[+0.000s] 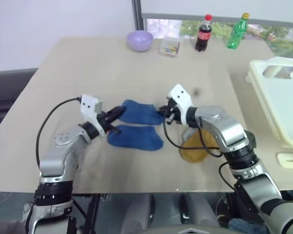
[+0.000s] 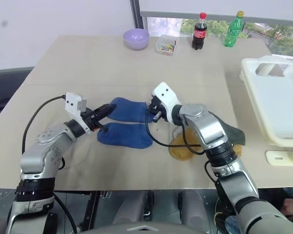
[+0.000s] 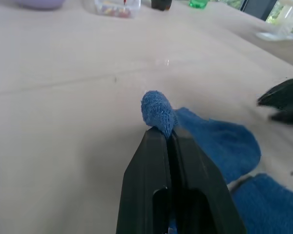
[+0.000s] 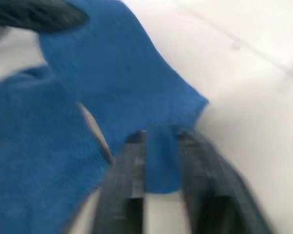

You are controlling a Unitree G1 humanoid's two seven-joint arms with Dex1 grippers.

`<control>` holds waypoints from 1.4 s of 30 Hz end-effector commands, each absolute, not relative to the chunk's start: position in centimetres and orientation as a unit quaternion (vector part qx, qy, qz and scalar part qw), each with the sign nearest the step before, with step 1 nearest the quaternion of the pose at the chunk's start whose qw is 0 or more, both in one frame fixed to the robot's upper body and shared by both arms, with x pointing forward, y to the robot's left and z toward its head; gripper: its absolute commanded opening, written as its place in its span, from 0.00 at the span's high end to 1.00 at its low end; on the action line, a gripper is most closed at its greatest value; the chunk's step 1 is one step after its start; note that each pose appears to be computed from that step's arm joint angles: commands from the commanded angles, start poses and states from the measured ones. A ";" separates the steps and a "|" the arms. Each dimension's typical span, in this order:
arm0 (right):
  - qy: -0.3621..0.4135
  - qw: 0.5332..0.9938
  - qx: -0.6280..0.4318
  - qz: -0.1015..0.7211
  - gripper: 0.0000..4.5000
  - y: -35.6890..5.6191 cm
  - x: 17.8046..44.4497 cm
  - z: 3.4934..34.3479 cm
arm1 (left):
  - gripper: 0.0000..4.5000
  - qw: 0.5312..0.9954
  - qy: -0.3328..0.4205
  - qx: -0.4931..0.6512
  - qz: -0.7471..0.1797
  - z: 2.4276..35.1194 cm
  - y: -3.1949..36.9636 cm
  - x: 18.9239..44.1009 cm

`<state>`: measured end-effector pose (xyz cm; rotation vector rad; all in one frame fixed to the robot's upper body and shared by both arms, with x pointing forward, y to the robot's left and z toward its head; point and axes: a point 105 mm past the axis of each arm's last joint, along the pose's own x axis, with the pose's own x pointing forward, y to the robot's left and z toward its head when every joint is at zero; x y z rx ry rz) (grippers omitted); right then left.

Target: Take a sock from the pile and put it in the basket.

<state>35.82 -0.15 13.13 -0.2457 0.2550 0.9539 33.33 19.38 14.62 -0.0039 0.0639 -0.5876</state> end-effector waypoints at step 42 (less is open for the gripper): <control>0.157 0.820 -0.127 0.536 0.99 1.2 27.9 13.9 | 1.00 0.923 0.112 0.050 -0.365 13.6 22.3 29.0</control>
